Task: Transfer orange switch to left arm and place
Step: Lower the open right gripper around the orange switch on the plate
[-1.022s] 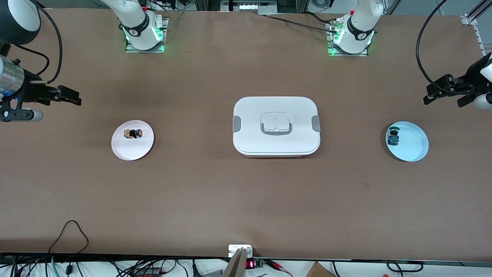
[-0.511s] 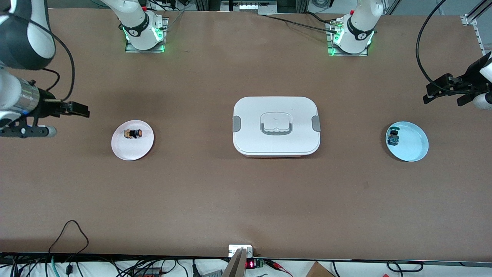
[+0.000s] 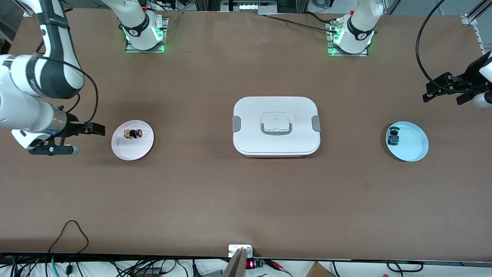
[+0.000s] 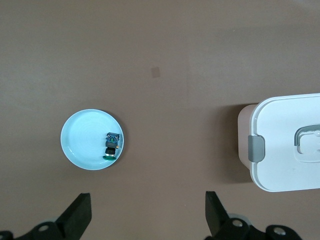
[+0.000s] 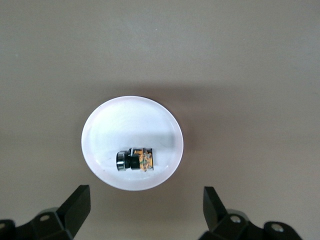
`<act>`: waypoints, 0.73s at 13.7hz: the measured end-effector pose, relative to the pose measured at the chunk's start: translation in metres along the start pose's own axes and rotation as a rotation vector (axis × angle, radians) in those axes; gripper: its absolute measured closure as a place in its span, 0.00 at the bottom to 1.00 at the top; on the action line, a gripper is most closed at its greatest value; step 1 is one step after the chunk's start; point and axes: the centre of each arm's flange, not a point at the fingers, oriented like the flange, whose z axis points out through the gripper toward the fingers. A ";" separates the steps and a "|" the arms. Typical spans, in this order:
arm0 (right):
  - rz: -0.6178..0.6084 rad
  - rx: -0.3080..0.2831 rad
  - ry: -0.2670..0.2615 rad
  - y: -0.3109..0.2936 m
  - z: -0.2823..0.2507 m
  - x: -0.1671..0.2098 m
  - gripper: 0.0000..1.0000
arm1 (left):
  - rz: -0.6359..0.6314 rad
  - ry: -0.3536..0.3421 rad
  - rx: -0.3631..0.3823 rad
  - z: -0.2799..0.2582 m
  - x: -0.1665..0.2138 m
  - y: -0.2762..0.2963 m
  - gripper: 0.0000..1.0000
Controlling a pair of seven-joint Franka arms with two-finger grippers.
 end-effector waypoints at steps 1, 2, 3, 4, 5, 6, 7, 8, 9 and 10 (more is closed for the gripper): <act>0.000 0.000 0.008 0.000 0.015 -0.003 0.00 | 0.000 -0.002 0.000 0.000 0.000 0.000 0.00; 0.000 0.000 0.017 0.000 0.028 -0.005 0.00 | 0.001 -0.004 0.000 0.000 0.000 0.001 0.00; -0.001 0.000 0.024 -0.001 0.039 -0.008 0.00 | 0.003 -0.005 0.000 0.000 0.000 0.002 0.00; -0.004 0.000 0.031 -0.002 0.049 -0.010 0.00 | 0.004 -0.006 0.000 0.000 -0.001 0.002 0.00; -0.008 0.000 0.038 -0.004 0.056 -0.012 0.00 | 0.004 -0.006 0.000 0.000 -0.001 0.002 0.00; -0.012 0.000 0.043 -0.007 0.061 -0.014 0.00 | 0.004 -0.006 0.000 0.000 -0.001 0.002 0.00; -0.021 0.000 0.045 -0.012 0.065 -0.015 0.00 | 0.004 -0.006 0.000 0.000 -0.001 0.002 0.00; -0.032 -0.001 0.048 -0.019 0.069 -0.015 0.00 | 0.004 -0.006 0.000 0.000 -0.001 0.002 0.00; -0.043 -0.002 0.054 -0.025 0.074 -0.014 0.00 | 0.004 -0.006 0.000 0.000 -0.001 0.002 0.00; -0.055 -0.004 0.060 -0.033 0.080 -0.011 0.00 | 0.004 -0.006 0.000 0.000 -0.001 0.002 0.00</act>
